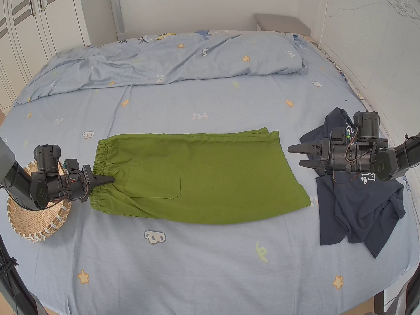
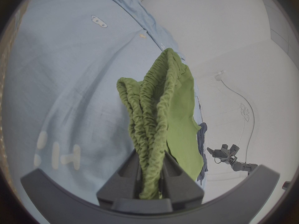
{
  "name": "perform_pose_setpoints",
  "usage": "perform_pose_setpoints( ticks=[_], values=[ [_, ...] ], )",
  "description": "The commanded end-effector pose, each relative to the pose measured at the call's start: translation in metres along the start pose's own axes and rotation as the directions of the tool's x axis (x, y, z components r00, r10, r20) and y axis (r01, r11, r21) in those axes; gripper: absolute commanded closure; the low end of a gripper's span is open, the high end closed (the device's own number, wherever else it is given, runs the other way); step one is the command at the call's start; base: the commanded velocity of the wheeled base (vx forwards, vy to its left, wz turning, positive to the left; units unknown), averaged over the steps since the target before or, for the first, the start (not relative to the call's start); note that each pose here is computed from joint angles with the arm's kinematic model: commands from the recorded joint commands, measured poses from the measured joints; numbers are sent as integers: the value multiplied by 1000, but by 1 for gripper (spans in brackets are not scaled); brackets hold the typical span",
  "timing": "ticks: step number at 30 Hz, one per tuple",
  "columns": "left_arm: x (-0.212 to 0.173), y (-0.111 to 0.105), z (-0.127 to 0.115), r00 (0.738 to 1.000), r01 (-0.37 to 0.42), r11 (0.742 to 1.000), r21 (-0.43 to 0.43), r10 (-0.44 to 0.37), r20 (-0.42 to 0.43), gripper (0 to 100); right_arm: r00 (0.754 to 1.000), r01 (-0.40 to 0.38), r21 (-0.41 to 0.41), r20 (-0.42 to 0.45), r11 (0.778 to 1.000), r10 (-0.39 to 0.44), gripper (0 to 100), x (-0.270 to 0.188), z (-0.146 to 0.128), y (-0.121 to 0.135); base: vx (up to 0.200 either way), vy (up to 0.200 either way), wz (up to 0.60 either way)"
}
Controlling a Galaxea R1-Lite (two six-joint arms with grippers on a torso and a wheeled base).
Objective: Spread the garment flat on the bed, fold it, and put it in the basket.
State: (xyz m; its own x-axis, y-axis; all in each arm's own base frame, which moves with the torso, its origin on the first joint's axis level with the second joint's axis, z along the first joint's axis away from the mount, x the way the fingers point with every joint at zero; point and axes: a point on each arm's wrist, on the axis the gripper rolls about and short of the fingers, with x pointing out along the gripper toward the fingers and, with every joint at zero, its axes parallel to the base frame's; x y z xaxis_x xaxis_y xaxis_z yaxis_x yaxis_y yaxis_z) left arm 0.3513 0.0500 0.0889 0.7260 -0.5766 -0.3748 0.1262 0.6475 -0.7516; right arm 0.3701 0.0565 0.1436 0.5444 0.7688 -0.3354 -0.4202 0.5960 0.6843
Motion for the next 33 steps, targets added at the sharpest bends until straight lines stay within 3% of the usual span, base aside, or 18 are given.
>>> perform_pose_setpoints(
  ticks=[1,7,12,33],
  values=[
    [-10,-14,5,1000,11,1000,25,-12,22,100,1000,23,31,-12,999,-22,0,7,-1,-18,0,0,0],
    [-11,-16,5,1000,12,1000,27,-13,23,100,998,59,73,-32,996,-56,0,15,-1,-42,0,0,0],
    [-11,-15,5,1000,11,1000,26,-11,21,100,989,109,131,-118,985,-93,0,25,-1,-58,0,0,0],
    [-8,-17,1,1000,15,999,32,-16,8,100,953,105,110,-294,988,-69,0,64,-31,-57,0,0,0]
  ],
)
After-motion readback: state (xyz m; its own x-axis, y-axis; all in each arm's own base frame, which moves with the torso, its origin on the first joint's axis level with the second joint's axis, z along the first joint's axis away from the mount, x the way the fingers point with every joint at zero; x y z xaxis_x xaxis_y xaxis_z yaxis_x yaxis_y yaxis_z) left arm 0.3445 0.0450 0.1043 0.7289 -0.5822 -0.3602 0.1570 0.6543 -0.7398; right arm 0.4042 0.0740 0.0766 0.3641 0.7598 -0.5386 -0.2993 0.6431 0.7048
